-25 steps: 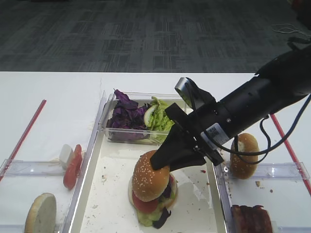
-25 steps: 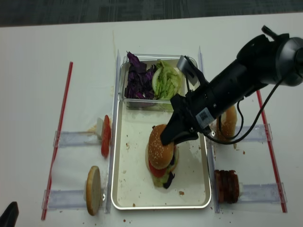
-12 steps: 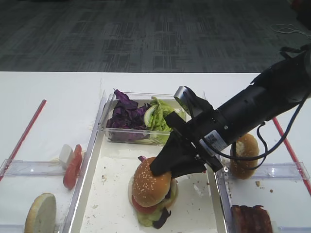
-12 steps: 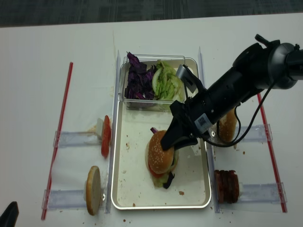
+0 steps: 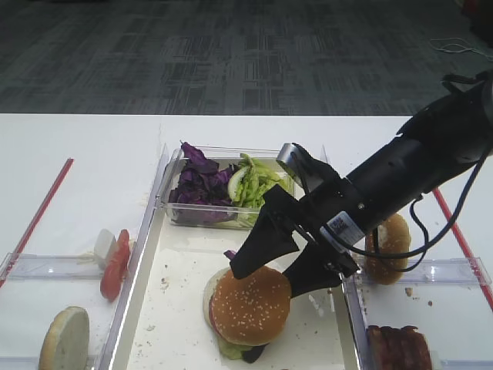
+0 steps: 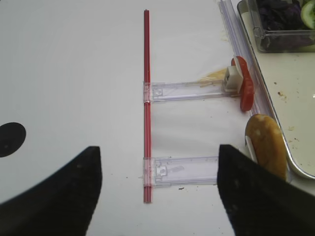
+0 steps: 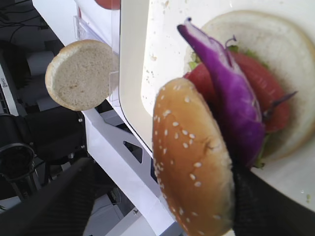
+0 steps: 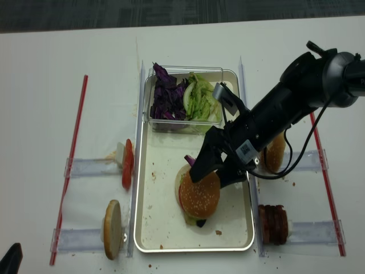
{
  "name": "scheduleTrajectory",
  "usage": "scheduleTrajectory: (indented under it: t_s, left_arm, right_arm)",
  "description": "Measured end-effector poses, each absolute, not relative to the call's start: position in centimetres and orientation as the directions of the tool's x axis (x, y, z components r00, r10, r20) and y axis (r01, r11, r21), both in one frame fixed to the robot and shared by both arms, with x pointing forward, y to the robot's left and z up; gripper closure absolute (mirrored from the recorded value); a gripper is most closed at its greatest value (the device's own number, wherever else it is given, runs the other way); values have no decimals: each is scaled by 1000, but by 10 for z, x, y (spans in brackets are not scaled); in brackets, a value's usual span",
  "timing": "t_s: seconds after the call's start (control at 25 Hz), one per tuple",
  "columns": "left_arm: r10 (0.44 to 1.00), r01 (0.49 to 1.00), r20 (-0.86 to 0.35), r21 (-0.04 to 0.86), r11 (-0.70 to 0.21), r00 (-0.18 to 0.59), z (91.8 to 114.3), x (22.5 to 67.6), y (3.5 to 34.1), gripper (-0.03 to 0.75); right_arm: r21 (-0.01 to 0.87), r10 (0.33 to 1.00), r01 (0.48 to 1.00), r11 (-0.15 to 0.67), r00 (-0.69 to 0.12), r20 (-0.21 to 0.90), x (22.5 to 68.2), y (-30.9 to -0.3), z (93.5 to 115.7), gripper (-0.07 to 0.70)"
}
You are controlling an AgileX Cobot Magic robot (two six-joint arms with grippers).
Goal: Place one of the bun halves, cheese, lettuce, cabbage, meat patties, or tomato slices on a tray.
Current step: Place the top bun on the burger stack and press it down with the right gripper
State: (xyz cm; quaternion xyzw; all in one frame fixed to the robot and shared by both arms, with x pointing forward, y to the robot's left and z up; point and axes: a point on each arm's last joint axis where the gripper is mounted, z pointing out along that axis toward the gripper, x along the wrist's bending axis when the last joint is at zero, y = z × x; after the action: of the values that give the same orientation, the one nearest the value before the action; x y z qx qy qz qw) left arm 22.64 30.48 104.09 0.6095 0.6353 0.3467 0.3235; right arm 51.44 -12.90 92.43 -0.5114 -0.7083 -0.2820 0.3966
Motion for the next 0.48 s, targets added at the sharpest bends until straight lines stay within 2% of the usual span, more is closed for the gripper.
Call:
scheduleTrajectory:
  t_s: [0.28, 0.48]
  left_arm:
    - [999, 550, 12, 835, 17, -48, 1041, 226, 305, 225]
    - [999, 550, 12, 835, 17, -48, 1041, 226, 305, 225]
  right_arm:
    - [-3, 496, 949, 314, -162, 853, 515, -129, 925, 59]
    - [32, 466, 954, 297, -174, 868, 518, -126, 928, 58]
